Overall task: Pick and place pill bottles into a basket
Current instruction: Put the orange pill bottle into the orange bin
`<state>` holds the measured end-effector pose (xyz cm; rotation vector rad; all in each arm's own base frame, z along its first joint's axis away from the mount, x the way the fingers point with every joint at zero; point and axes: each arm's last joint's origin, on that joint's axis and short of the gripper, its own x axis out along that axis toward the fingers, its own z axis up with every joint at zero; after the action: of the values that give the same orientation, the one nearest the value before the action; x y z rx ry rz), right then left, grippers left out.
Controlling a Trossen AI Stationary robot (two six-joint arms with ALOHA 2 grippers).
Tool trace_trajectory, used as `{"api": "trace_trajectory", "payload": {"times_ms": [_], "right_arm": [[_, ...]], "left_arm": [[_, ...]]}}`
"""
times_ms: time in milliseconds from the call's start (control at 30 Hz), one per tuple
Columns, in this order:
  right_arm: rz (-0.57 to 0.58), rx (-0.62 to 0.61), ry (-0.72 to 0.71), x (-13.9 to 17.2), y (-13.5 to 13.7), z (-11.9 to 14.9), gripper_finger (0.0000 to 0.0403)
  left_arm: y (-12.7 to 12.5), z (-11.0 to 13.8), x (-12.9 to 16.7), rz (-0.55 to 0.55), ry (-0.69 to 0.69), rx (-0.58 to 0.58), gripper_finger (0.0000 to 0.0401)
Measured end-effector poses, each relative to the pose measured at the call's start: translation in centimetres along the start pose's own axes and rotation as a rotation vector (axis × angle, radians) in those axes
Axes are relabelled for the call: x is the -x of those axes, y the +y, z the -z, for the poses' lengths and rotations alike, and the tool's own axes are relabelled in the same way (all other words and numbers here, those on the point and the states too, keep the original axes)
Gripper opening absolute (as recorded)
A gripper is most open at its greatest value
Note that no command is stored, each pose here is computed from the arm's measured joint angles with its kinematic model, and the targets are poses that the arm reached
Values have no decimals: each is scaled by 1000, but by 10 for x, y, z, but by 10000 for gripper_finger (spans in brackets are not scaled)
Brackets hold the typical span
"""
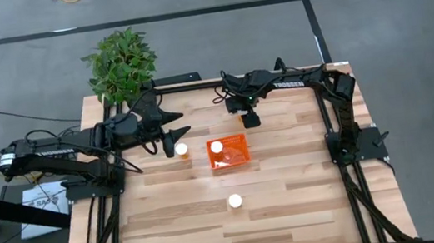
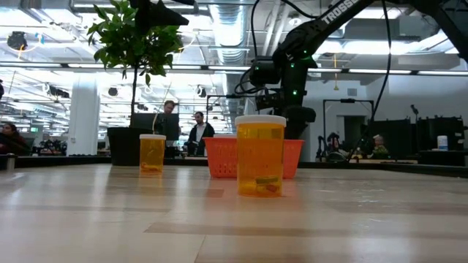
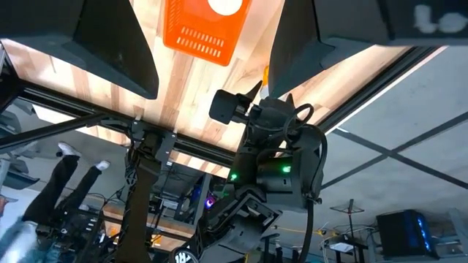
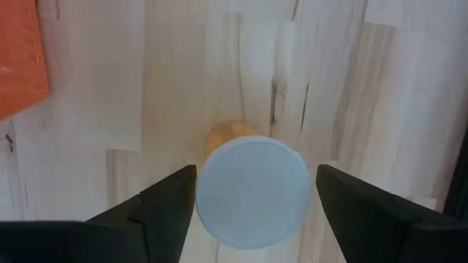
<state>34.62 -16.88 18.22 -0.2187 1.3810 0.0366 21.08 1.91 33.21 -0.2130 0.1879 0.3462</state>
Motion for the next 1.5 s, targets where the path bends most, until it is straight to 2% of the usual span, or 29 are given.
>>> {"api": "trace_trajectory", "payload": {"times_ms": [233, 567, 667, 833, 1033, 1200, 1367, 1500], "right_arm": [[0, 0, 0, 0, 0, 0, 265], [0, -2, -1, 0, 0, 0, 193], [-1, -2, -1, 0, 0, 0, 196], [-8, -3, 10, 0, 1, 1, 224], [-26, -10, 32, 1, 3, 3, 191], [-40, -18, 52, 3, 4, 5, 191], [-50, -20, 63, 9, 6, 3, 214], [-42, -17, 49, 16, 4, -2, 200]], "left_arm": [[0, 0, 0, 0, 0, 0, 249], [0, 0, 0, 0, 0, 0, 249], [0, 0, 0, 0, 0, 0, 249], [0, 0, 0, -1, 3, -1, 249], [1, 2, 0, -6, 22, -6, 249], [1, 2, 0, -6, 21, -6, 249], [1, 2, 0, -6, 21, -6, 249], [1, 2, 0, -6, 21, -6, 249]]}}
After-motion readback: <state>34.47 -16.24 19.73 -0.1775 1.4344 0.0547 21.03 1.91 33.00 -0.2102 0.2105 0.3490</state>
